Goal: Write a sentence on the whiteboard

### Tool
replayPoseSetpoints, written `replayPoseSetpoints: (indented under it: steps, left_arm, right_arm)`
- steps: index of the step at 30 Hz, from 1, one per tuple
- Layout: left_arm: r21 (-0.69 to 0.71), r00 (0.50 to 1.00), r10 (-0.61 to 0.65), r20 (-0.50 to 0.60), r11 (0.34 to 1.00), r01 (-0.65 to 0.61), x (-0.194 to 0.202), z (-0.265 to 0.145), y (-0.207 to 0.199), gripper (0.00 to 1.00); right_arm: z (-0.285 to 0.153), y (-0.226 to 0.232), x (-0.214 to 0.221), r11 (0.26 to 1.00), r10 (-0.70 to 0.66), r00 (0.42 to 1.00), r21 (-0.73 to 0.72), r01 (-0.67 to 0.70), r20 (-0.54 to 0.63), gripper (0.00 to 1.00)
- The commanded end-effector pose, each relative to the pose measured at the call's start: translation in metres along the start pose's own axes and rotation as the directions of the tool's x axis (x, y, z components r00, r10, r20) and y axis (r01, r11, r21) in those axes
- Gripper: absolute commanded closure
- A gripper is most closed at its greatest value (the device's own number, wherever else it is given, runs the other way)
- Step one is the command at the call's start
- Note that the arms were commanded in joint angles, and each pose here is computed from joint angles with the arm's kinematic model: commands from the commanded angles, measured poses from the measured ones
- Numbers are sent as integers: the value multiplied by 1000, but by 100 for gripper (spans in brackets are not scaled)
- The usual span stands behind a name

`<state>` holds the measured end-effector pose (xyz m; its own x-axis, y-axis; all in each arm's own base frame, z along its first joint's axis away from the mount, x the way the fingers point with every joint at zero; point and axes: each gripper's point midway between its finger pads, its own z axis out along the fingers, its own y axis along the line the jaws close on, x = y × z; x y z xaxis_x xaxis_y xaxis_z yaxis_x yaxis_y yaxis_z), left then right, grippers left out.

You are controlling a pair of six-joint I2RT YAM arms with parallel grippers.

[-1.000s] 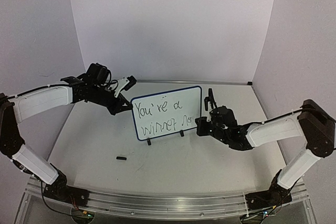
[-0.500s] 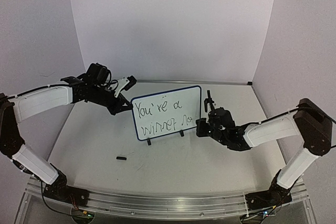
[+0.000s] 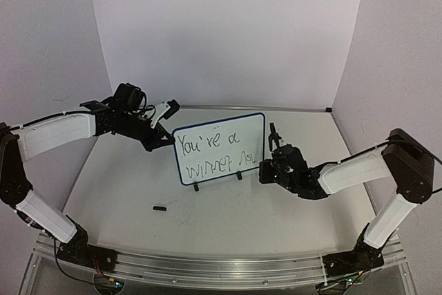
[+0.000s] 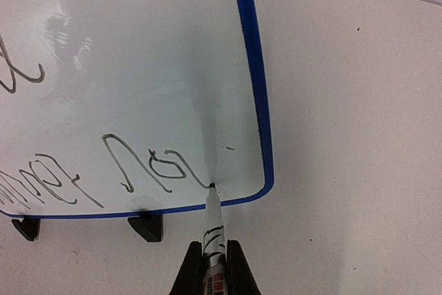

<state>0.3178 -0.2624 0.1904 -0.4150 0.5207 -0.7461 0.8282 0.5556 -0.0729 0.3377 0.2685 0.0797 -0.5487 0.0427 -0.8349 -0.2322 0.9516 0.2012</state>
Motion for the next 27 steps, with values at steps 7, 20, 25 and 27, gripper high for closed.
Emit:
replayPoseSetpoints:
  steps: [7,20,25,27]
  left_arm:
    - [-62,992,-1,-124,998,-7,30,10,14,100]
    - [-66,993,-1,-122,998,-7,30,9,15,100]
    - [-66,992,0,-123,998,-8,30,9,15,100]
    - [-66,992,-1,-124,998,-7,30,9,15,100]
  right_arm:
    - [-20,9,-59,1000,22,989,-8,-21,148,100]
    - [-5,-5,-18,998,43,998,33,-44,52,100]
    - [-2,-9,-10,998,40,999,50,-41,36,100]
    - [1,-9,-9,998,34,999,54,-36,34,100]
